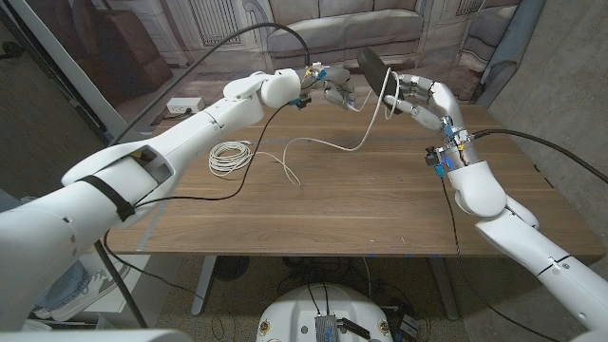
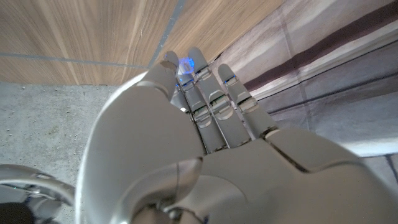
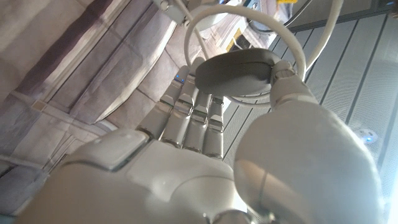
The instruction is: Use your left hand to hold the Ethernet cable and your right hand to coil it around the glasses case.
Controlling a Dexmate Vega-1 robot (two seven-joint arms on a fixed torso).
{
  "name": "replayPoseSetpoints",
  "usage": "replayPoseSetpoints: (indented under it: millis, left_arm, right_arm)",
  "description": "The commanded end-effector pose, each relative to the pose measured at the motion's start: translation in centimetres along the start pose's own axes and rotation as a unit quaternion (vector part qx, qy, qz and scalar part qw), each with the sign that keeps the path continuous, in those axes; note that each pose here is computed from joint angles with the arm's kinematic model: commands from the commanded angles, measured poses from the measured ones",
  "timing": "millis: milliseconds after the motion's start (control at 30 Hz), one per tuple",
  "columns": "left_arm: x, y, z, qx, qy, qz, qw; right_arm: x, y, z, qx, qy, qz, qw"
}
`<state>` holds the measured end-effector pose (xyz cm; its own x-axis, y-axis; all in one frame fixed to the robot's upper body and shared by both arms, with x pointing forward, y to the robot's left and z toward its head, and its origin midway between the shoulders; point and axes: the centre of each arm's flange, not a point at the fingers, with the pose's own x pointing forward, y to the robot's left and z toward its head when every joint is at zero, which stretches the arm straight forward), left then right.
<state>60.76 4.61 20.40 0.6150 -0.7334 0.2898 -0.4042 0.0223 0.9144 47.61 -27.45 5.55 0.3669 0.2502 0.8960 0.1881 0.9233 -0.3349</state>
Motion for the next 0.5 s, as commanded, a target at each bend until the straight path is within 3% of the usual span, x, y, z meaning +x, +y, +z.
replayPoseSetpoints:
  millis: [33,500]
  left_arm:
    - [-2.3,-1.8,0.7,-0.004,-0.004,-0.016,1.0]
    - [-6.0,-2.8,3.1,0.028,-0.017,-0.014,0.999]
  right_arm:
    - [1.0,-2.0,-1.4,-0.024,0.038,-0.039,0.9982]
    - [2.0,-3.7,-3.9,-0.078,0.098,-0.057,0.9905]
